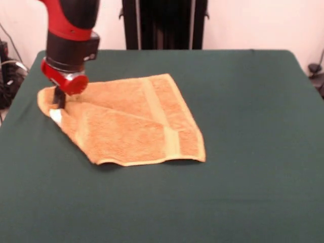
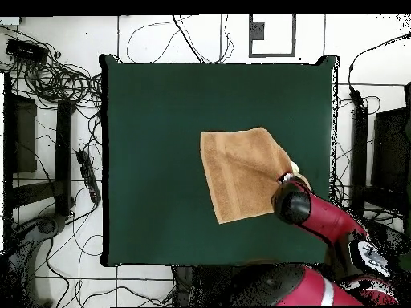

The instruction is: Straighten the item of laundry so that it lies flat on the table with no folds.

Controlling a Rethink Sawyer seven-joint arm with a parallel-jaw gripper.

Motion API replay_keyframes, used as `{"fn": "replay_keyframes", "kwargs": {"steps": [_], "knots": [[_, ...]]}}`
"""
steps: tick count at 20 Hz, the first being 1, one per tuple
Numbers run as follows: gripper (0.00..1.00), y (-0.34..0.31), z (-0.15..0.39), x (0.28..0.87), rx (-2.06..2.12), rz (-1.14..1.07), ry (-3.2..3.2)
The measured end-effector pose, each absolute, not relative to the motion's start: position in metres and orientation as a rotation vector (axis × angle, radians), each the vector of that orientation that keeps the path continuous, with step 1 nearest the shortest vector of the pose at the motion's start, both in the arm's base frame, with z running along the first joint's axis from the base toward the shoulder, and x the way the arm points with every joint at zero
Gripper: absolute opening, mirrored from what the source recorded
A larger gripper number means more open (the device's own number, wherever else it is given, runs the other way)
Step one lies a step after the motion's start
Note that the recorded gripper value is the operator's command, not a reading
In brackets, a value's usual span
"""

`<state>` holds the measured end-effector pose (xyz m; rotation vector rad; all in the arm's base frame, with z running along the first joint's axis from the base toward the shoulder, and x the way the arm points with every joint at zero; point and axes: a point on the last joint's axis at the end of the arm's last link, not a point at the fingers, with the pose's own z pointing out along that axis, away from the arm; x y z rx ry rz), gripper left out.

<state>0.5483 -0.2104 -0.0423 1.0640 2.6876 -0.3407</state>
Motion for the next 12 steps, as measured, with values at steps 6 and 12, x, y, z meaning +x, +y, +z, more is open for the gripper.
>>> {"fn": "replay_keyframes", "kwargs": {"steps": [6,12], "knots": [[0.00,-0.214,-0.041,0.545,1.065,-0.343,2.686],[0.00,-0.193,-0.040,0.543,1.057,-0.338,2.696]]}}
